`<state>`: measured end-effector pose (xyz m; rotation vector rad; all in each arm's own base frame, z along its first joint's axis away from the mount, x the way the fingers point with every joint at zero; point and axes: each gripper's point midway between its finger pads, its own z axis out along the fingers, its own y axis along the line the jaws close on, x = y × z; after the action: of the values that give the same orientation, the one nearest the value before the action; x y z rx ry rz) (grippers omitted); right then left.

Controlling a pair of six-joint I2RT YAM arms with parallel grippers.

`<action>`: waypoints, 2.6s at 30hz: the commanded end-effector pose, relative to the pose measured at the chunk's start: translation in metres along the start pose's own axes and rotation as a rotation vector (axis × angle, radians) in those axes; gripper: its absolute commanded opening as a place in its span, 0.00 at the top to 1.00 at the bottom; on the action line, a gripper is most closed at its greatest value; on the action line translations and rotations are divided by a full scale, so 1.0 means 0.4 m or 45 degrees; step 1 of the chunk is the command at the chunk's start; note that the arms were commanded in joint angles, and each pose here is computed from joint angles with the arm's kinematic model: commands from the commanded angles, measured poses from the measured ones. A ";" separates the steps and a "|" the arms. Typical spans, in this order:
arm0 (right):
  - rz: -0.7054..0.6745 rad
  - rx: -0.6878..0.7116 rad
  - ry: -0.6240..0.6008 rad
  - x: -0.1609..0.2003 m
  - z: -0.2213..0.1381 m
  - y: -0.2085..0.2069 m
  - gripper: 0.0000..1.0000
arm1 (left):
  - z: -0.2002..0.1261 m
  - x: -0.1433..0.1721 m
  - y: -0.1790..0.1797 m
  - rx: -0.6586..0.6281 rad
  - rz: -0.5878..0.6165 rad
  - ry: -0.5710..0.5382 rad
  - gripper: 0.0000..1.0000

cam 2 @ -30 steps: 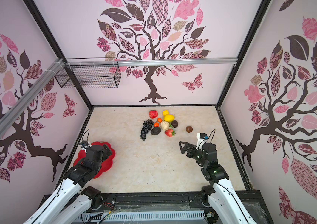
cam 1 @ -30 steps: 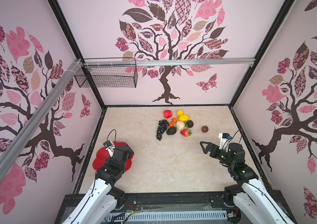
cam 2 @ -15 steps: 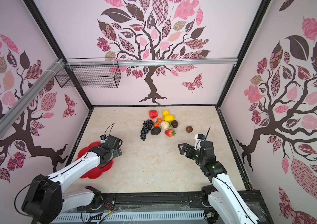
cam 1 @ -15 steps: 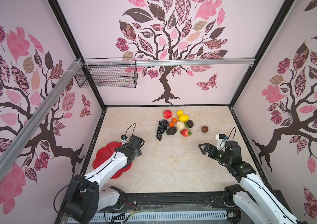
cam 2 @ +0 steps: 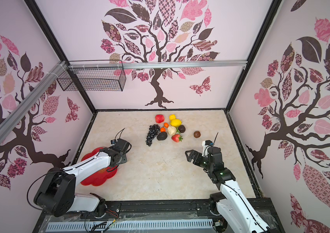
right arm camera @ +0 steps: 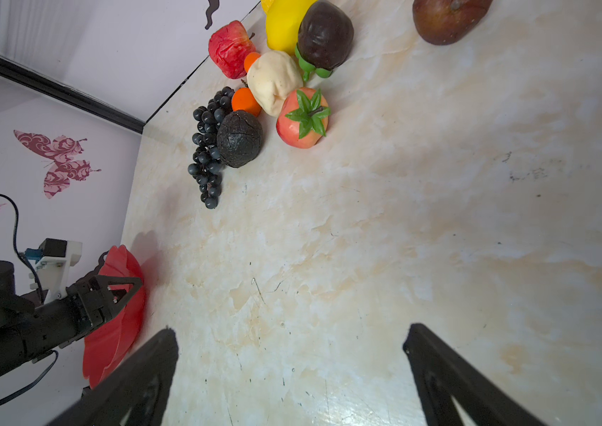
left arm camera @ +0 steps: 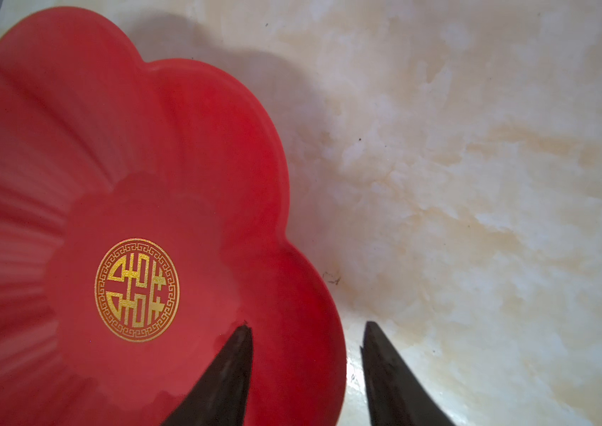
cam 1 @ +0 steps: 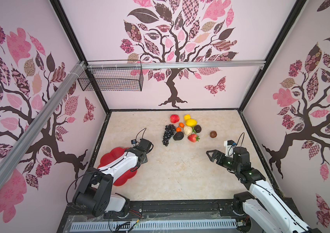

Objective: Arrange fruit in a fruit bowl
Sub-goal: Move the fruit bowl to the bottom-center of the table.

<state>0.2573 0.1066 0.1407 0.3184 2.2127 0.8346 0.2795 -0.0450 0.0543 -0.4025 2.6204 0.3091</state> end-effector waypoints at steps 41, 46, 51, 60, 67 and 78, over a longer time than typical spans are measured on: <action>-0.030 0.087 -0.122 -0.077 -0.035 0.012 0.00 | -0.266 0.215 -0.359 0.375 0.464 -0.033 0.92; -0.031 0.118 -0.174 -0.087 -0.062 0.007 0.00 | -0.330 0.276 -0.494 0.490 0.580 -0.030 0.92; -0.029 0.132 -0.228 -0.092 -0.093 0.004 0.00 | -0.402 0.305 -0.593 0.610 0.667 -0.037 0.88; -0.007 0.127 -0.226 -0.089 -0.093 0.003 0.00 | -0.421 0.320 -0.635 0.693 0.707 -0.030 0.81; -0.006 0.099 -0.196 -0.090 -0.078 0.016 0.00 | -0.479 0.288 -0.611 0.768 0.673 -0.048 0.57; 0.001 0.051 0.007 -0.027 -0.028 0.016 0.00 | -0.409 -0.025 -0.145 0.640 0.068 -0.227 0.06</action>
<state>0.2564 0.0947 0.1545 0.3680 2.2114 0.7596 0.2462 -0.1942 0.2334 -0.0614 2.3265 -0.4384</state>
